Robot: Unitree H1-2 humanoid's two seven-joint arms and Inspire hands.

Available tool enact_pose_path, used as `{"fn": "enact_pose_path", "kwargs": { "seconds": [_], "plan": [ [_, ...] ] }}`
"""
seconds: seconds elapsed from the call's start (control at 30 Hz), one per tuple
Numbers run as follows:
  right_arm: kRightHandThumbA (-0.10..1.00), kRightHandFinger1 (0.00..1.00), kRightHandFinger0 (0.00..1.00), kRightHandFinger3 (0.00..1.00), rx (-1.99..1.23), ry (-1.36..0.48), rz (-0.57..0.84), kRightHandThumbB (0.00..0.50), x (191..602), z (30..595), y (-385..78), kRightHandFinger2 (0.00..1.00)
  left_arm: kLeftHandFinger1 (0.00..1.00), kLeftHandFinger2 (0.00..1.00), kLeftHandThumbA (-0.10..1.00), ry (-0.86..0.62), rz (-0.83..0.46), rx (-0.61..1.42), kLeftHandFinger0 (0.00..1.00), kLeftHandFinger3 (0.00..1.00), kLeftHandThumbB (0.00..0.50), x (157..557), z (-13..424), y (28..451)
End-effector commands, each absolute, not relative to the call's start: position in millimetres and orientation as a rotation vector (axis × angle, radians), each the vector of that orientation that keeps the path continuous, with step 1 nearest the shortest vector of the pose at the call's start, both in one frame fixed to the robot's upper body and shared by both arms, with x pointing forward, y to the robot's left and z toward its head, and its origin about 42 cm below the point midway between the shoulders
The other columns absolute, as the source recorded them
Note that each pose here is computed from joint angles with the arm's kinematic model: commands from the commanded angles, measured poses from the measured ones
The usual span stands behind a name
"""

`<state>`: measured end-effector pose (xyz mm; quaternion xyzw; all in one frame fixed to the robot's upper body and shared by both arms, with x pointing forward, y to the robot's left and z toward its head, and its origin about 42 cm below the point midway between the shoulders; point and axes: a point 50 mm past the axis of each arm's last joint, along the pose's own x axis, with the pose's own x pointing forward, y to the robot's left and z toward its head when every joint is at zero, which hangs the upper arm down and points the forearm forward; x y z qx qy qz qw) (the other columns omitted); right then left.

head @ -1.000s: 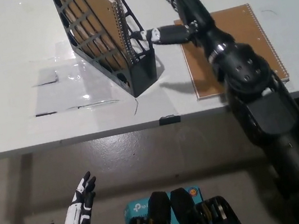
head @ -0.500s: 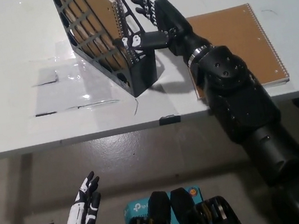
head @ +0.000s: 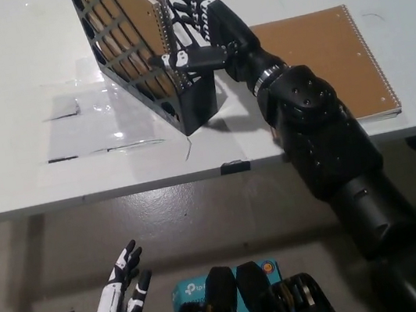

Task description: Use the right hand to pick up a book from the book holder on the left side and put it on another book on the right side

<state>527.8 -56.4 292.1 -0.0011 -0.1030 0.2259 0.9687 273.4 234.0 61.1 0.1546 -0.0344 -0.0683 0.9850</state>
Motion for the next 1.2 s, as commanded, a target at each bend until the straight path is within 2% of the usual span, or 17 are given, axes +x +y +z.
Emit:
{"fn": "enact_pose_path", "kwargs": {
  "seconds": [0.0,0.13,0.27,0.33,0.4,0.53,0.6,0.67,0.77,0.9,0.97,1.03,1.17],
  "plan": [
    [1.0,1.0,1.0,1.0,0.012,-0.265,0.508,0.336,531.7,326.9,-35.2,1.0,1.0,1.0,0.91,-0.095,-0.15,0.342,1.0,1.0,0.154,276.4,67.1,235.8],
    [1.0,1.0,1.0,1.0,0.005,-0.263,0.502,0.343,532.4,323.0,-34.7,1.0,1.0,1.0,0.89,-0.092,-0.147,0.332,1.0,1.0,0.156,274.6,65.3,234.8],
    [1.0,1.0,1.0,1.0,-0.023,-0.325,0.512,0.342,525.1,331.6,-41.3,1.0,1.0,1.0,0.9,-0.091,-0.147,0.342,1.0,1.0,0.153,275.2,65.8,237.8],
    [1.0,1.0,1.0,1.0,-0.032,-0.37,0.508,0.324,521.6,336.6,-47.5,1.0,1.0,1.0,0.9,-0.089,-0.148,0.337,1.0,1.0,0.148,275.3,65.1,239.2],
    [1.0,1.0,1.0,1.0,-0.017,-0.38,0.505,0.338,518.7,340.4,-53.1,1.0,1.0,1.0,0.9,-0.084,-0.15,0.339,1.0,1.0,0.151,273.6,64.1,239.6],
    [1.0,1.0,1.0,1.0,-0.011,-0.4,0.502,0.334,511.9,348.0,-61.4,1.0,1.0,1.0,0.91,-0.066,-0.158,0.346,1.0,1.0,0.153,268.4,60.9,238.2],
    [1.0,1.0,1.0,1.0,-0.01,-0.423,0.5,0.318,511.2,354.2,-64.3,1.0,1.0,1.0,0.9,-0.069,-0.159,0.339,1.0,1.0,0.135,267.4,60.4,238.2],
    [1.0,1.0,1.0,1.0,-0.006,-0.44,0.494,0.322,510.1,361.7,-67.1,1.0,1.0,1.0,0.89,-0.075,-0.159,0.348,1.0,1.0,0.115,267.8,59.9,238.6],
    [1.0,1.0,1.0,1.0,0.007,-0.47,0.482,0.328,510.7,376.6,-74.3,1.0,1.0,1.0,0.87,-0.079,-0.157,0.343,1.0,1.0,0.111,269.6,59.3,239.5],
    [1.0,1.0,1.0,1.0,0.022,-0.478,0.482,0.334,509.8,381.5,-75.8,1.0,1.0,1.0,0.87,-0.08,-0.158,0.357,1.0,1.0,0.111,269.6,59.1,239.3],
    [1.0,1.0,1.0,1.0,0.025,-0.468,0.486,0.311,510.2,375.9,-72.7,1.0,1.0,1.0,0.88,-0.075,-0.163,0.359,1.0,1.0,0.102,268.5,58.7,238.7],
    [1.0,1.0,1.0,1.0,0.018,-0.452,0.494,0.321,511.7,369.8,-70.5,1.0,1.0,1.0,0.88,-0.078,-0.169,0.354,1.0,1.0,0.102,267.5,57.8,238.3],
    [1.0,1.0,1.0,1.0,0.02,-0.407,0.489,0.321,515.6,355.6,-63.0,1.0,1.0,1.0,0.89,-0.065,-0.166,0.345,1.0,1.0,0.127,266.8,56.7,238.5]
  ]
}}
